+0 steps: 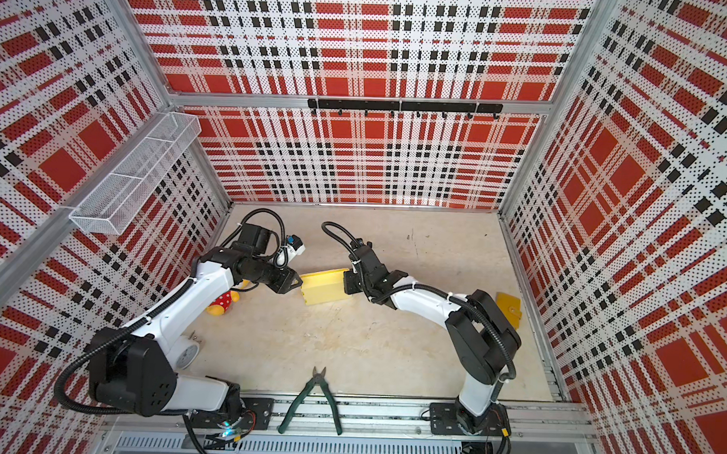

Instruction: Fold the paper box

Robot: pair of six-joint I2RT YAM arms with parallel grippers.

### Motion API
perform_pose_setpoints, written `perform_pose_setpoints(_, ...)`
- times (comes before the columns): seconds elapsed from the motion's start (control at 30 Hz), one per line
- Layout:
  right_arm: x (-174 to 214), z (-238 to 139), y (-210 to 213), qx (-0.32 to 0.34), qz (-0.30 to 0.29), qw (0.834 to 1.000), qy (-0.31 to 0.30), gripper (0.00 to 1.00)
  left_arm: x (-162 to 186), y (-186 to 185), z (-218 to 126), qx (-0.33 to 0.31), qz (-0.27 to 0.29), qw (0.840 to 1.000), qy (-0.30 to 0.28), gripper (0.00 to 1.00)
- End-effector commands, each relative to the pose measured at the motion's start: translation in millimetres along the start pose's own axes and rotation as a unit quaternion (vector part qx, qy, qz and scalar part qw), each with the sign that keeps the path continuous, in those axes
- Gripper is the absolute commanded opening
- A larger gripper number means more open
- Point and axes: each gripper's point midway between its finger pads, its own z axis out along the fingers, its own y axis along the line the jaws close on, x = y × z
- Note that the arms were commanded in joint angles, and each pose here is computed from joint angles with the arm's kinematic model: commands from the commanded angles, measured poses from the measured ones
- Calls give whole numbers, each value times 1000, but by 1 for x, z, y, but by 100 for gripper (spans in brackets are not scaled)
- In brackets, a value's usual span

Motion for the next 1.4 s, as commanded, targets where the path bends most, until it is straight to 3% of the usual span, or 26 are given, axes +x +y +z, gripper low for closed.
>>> perform_pose_setpoints(0.0,29,7,-7,18,4,998,53,0,-4,11,5,-20,-20,1000,-11,42)
perform_pose_setpoints(0.27,25,7,-3,15,3,999,51,0,1,8,14,-7,-60,998,-3,27)
perform_pose_setpoints(0.53,23,7,0,15,2,998,53,0,9,8,14,-8,-67,998,12,29)
perform_pose_setpoints(0.67,24,8,0,15,2,998,55,0,4,7,11,-5,-80,997,6,16)
perform_pose_setpoints(0.93,26,12,2,14,0,998,60,0,-10,1,7,20,-113,993,0,1)
perform_pose_setpoints(1.13,29,14,1,14,0,998,63,0,-20,-4,3,62,-177,982,-9,0)
perform_pose_setpoints(1.37,31,16,0,15,0,998,67,0,-25,-12,5,122,-257,958,-16,0)
